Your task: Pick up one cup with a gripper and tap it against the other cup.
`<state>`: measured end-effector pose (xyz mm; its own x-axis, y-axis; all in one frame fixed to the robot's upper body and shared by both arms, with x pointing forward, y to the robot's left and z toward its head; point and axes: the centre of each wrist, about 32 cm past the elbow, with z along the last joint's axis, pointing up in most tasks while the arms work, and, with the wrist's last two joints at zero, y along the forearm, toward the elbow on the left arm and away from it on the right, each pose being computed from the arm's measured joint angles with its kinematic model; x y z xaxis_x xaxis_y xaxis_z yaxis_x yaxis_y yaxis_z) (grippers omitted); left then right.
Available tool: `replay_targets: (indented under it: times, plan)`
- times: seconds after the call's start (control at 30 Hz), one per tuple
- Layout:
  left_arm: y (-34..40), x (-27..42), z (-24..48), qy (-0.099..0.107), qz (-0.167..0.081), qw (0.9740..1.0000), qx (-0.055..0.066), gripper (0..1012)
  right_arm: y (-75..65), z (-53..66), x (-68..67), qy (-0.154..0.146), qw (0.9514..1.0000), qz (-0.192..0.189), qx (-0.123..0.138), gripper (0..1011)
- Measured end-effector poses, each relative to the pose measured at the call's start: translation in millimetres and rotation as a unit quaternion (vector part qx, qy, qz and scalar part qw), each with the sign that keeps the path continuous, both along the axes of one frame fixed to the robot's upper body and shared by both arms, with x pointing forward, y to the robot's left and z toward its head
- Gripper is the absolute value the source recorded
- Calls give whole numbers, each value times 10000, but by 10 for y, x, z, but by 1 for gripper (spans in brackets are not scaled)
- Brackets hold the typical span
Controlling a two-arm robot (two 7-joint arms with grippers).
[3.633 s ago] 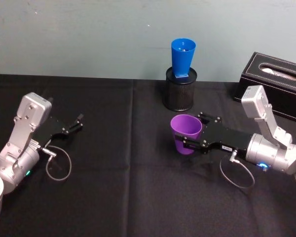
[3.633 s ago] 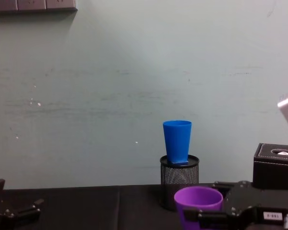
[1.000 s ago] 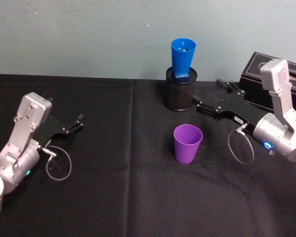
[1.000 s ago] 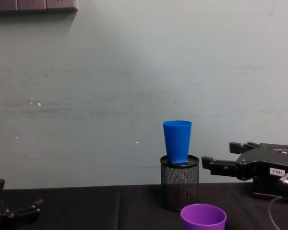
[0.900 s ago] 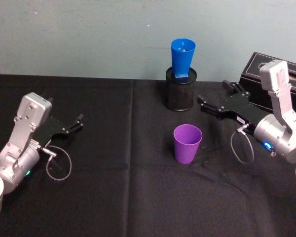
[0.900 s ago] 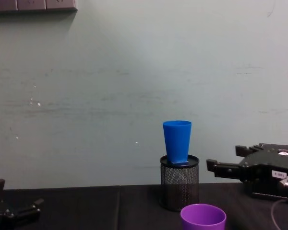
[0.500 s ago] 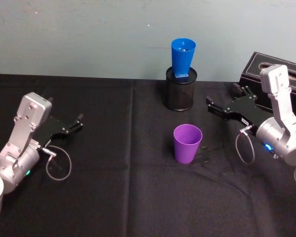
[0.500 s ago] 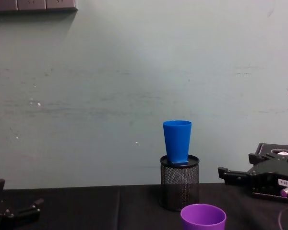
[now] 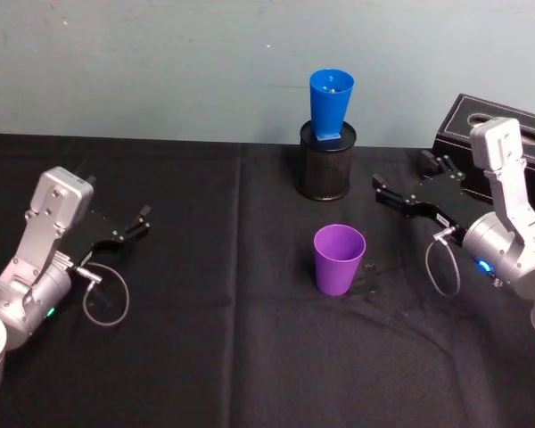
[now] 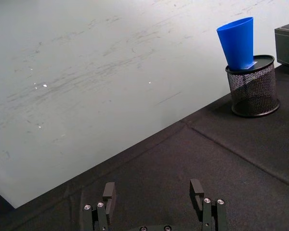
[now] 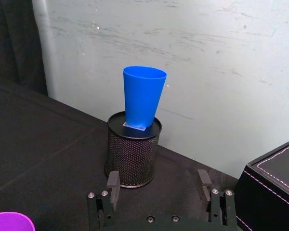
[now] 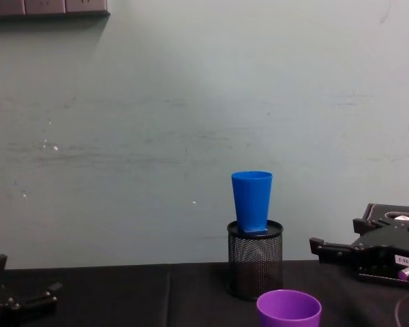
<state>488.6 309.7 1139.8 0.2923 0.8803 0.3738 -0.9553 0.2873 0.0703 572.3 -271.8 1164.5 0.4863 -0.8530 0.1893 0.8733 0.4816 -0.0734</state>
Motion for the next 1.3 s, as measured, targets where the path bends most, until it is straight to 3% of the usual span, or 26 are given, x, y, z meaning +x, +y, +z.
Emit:
replay_targets:
  times: [1.3]
  plan:
    - [0,0,0,0,0,10000,0,1005,1,7,-1,1,10000,-23,-11,1003]
